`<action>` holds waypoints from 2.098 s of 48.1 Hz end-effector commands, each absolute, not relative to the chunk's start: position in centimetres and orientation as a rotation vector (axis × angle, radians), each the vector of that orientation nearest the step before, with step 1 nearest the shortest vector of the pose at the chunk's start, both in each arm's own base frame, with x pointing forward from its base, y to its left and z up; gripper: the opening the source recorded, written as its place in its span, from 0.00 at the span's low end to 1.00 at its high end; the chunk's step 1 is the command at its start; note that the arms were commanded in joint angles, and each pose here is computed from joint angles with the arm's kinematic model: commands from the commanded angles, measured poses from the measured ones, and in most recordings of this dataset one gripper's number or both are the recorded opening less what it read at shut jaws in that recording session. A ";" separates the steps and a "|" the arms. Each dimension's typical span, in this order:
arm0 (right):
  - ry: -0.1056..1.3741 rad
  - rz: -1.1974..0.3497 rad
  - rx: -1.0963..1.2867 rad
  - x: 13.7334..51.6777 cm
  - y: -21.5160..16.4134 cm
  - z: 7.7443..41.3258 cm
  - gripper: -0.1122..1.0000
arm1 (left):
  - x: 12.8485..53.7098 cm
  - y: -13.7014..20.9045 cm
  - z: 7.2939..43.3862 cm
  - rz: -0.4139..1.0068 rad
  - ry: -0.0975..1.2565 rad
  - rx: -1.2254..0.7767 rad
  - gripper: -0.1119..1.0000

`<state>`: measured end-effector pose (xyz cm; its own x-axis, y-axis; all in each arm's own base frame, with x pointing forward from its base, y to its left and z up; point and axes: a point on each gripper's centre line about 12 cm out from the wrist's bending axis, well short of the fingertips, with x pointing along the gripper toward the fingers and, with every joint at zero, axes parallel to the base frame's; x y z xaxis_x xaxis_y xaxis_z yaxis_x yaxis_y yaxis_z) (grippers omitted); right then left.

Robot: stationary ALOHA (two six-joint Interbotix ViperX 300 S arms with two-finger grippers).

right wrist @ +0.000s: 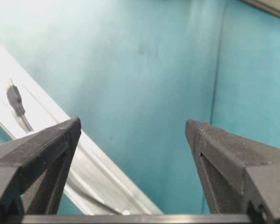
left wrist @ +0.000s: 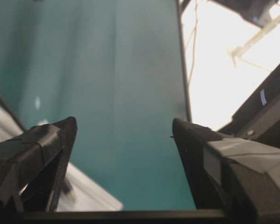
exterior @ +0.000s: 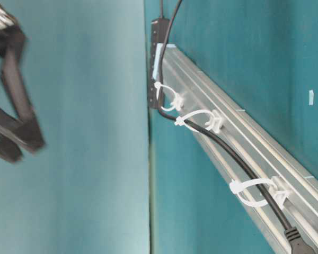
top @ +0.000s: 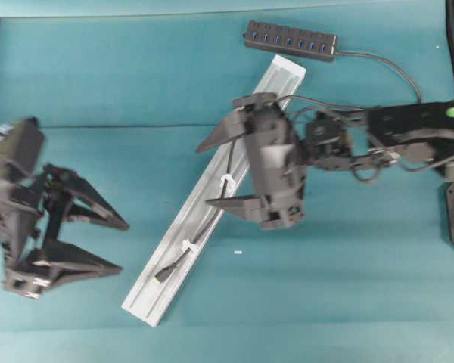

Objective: Pass the USB cable through three rings with both arms.

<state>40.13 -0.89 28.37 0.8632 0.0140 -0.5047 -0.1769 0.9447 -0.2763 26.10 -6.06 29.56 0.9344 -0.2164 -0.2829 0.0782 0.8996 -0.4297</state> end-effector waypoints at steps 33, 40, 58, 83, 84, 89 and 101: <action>0.357 -0.054 -0.146 32.8 -3.7 34.0 0.94 | 21.1 -2.3 37.1 -0.108 -0.005 -0.192 0.89; 0.334 -0.071 -0.122 31.3 -3.9 34.5 0.94 | 20.6 -2.1 37.5 -0.102 -0.025 -0.146 0.89; 0.246 -0.135 0.012 26.9 -4.3 35.0 0.94 | 19.9 -0.1 36.5 -0.004 0.036 -0.126 0.89; 0.201 -0.146 0.017 22.9 -3.8 34.2 0.94 | 18.9 0.6 36.4 0.034 0.021 -0.117 0.89; 0.198 -0.144 0.017 22.8 -3.7 34.2 0.94 | 19.0 0.6 36.3 0.032 0.021 -0.117 0.89; 0.191 -0.144 0.016 22.4 -3.7 34.2 0.94 | 19.0 0.6 36.3 0.033 0.023 -0.114 0.89; 0.189 -0.146 0.016 21.9 -3.6 33.8 0.94 | 19.0 0.6 36.2 0.033 0.026 -0.117 0.89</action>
<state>21.84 -3.52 33.51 0.9695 -0.1384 -0.2020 0.1391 0.9902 -0.0110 18.89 0.50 35.77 0.9989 0.0277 -0.0368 -0.0319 0.9923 -0.1194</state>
